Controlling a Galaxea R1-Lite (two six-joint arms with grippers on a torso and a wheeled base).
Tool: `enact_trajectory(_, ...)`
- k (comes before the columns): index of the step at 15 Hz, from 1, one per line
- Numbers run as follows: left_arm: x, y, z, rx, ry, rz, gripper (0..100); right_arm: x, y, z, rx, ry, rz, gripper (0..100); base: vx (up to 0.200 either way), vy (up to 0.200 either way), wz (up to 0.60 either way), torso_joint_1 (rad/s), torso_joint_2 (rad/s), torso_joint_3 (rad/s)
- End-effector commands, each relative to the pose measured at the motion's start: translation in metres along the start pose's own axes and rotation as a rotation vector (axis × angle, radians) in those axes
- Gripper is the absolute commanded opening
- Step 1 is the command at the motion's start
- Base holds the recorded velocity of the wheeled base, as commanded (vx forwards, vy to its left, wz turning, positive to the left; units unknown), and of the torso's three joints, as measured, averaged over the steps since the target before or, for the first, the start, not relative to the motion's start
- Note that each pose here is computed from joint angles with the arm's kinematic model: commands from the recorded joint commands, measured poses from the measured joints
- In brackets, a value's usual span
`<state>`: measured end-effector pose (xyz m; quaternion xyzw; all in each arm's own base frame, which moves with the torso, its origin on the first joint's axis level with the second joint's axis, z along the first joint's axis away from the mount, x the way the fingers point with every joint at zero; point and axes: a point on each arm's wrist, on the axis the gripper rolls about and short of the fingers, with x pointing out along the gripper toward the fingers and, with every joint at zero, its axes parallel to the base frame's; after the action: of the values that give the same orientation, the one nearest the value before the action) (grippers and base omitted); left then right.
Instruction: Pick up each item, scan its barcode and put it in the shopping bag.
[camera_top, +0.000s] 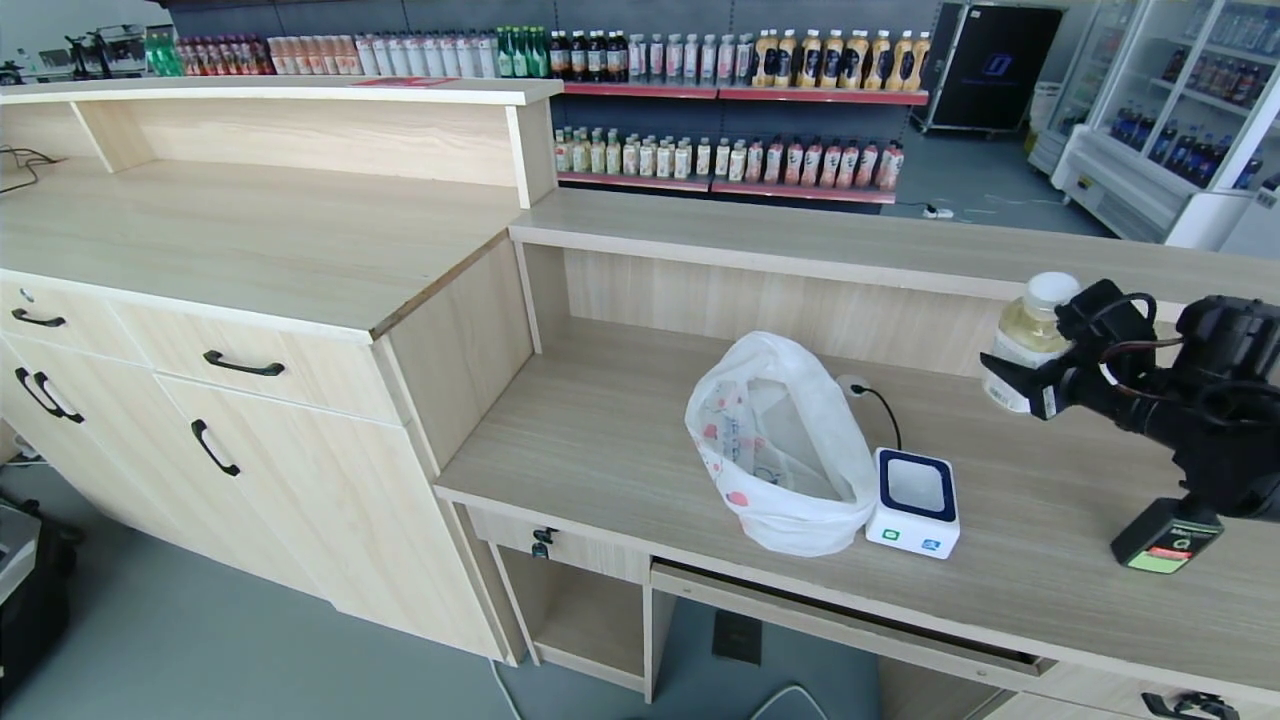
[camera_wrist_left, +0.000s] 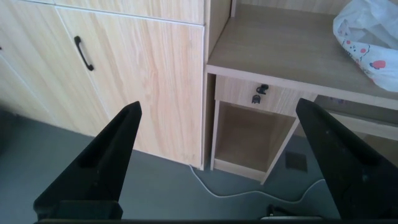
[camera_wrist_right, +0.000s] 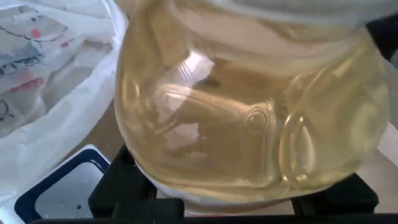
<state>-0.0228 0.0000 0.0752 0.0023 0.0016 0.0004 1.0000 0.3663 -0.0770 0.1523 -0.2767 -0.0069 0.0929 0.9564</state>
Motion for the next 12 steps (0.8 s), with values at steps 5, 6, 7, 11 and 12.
enact_trajectory(5,0.000,0.000,0.000,0.000,0.001,0.001,100,-0.051,-0.021,0.016,0.033,0.143,-0.250,0,0.000,0.000,0.00,0.000,0.00,0.000)
enact_trajectory(6,0.000,0.000,0.000,0.000,0.001,0.001,100,-0.050,-0.019,0.017,0.033,0.134,-0.240,0,0.000,0.000,0.60,0.002,0.00,0.007)
enact_trajectory(7,0.000,0.000,0.000,0.000,0.001,0.001,100,-0.047,-0.015,0.021,0.024,0.106,-0.234,0,0.000,0.000,0.60,0.002,0.00,0.002)
enact_trajectory(11,0.000,0.000,0.000,0.000,0.001,0.001,100,-0.012,0.009,0.051,0.008,-0.015,-0.227,0,0.000,0.000,0.60,0.001,0.00,0.001)
enact_trajectory(12,0.000,0.000,0.000,0.000,0.001,0.001,100,0.001,0.019,0.056,0.028,-0.022,-0.226,0,0.000,0.000,0.60,0.002,0.01,0.007)
